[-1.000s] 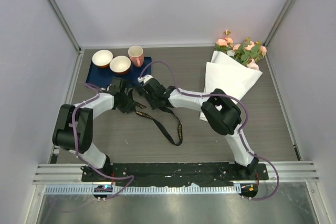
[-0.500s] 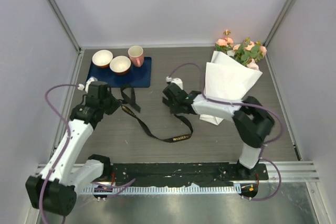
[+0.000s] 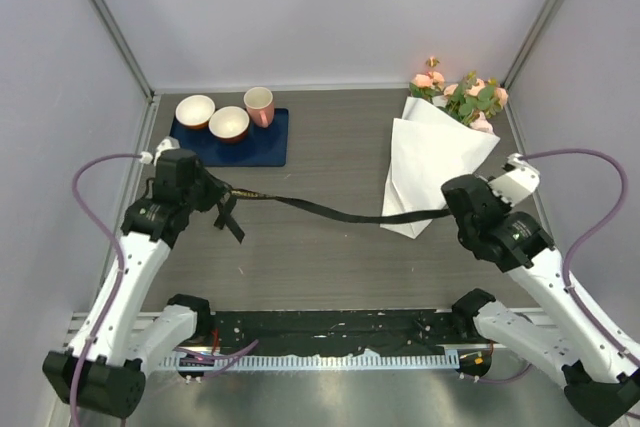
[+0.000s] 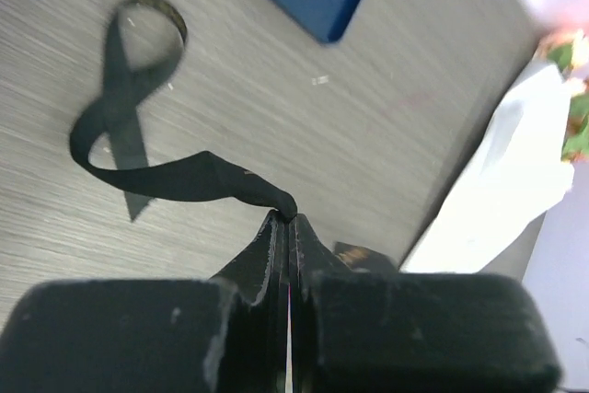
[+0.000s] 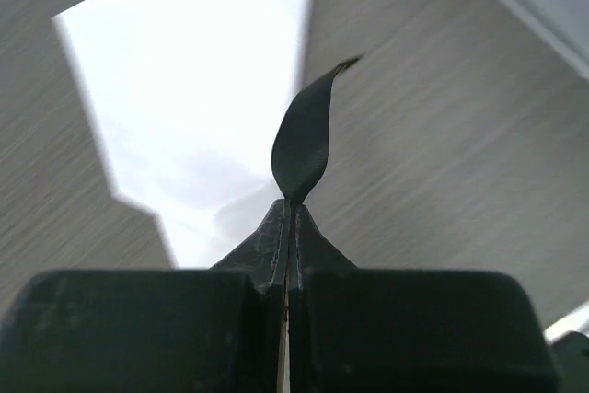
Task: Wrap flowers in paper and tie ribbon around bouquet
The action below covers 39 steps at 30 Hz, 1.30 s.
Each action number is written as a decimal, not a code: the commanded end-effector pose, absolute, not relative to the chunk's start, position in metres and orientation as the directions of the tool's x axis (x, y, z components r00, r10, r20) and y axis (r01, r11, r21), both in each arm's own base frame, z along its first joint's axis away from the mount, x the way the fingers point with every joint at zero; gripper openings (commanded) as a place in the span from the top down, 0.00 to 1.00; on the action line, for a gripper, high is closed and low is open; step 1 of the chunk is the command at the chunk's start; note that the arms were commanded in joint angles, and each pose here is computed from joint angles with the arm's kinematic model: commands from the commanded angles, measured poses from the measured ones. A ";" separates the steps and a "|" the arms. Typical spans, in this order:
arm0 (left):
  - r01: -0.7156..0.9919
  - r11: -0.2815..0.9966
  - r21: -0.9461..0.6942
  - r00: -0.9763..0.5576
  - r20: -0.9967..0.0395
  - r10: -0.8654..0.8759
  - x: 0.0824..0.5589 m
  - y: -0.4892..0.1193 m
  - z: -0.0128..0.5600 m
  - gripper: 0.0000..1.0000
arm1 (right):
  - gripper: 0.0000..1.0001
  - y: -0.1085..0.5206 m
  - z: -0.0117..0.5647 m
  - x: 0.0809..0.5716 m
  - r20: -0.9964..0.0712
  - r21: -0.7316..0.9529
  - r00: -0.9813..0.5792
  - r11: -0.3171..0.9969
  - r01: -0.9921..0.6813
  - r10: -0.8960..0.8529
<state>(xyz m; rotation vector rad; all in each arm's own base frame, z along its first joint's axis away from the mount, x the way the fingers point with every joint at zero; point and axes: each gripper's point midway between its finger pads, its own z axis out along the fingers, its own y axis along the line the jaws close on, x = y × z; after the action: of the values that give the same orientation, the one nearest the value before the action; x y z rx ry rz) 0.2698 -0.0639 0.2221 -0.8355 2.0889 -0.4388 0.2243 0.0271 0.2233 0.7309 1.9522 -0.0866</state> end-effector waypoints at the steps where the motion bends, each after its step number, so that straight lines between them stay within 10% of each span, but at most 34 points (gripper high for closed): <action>1: -0.301 0.721 -0.624 -0.637 -0.431 -0.639 0.278 -0.118 0.192 1.00 | 1.00 -0.047 0.216 0.201 -0.884 0.102 -0.241 0.669 0.737 0.401; 5: -0.284 0.687 -0.669 -0.780 -0.256 -0.571 0.269 -0.167 0.153 0.99 | 1.00 -0.089 0.204 0.195 -0.874 0.044 -0.213 0.509 0.860 0.436; 10: -0.308 0.704 -0.639 -0.847 -0.153 -0.509 0.256 -0.191 0.115 0.45 | 1.00 -0.134 0.177 0.196 -0.819 0.049 -0.161 0.348 0.936 0.550; 17: -0.439 0.769 -0.464 -0.761 -0.264 -0.593 0.272 -0.108 0.103 0.00 | 1.00 -0.187 0.132 0.179 -0.724 0.000 -0.140 0.203 0.979 0.675; 21: -0.641 0.698 -0.320 -0.618 -0.325 -0.716 0.298 -0.017 0.080 0.00 | 1.00 -0.180 0.124 0.191 -0.712 0.049 -0.152 0.265 0.963 0.685; 29: -0.713 0.691 -0.118 -0.652 -0.250 -0.716 0.326 0.001 0.015 0.14 | 1.00 -0.169 0.121 0.204 -0.697 0.050 -0.215 0.345 0.937 0.684; 31: -0.721 0.676 -0.154 -0.636 -0.242 -0.733 0.339 -0.004 0.009 0.36 | 1.00 -0.169 0.123 0.204 -0.711 0.045 -0.210 0.341 0.939 0.671; 34: -0.762 0.646 -0.048 -0.610 -0.283 -0.740 0.340 0.020 0.015 1.00 | 1.00 -0.169 0.116 0.203 -0.706 0.040 -0.206 0.329 0.944 0.677; 39: -0.877 0.480 0.021 -0.402 -0.578 -0.710 0.329 0.091 0.100 1.00 | 1.00 -0.172 0.104 0.200 -0.687 0.004 -0.205 0.285 0.959 0.698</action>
<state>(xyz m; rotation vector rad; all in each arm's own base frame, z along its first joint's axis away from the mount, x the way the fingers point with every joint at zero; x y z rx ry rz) 0.3365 0.0312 0.0252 -1.2412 2.5438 0.1543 0.1970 -0.1651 0.1050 1.4432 2.0209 -0.5483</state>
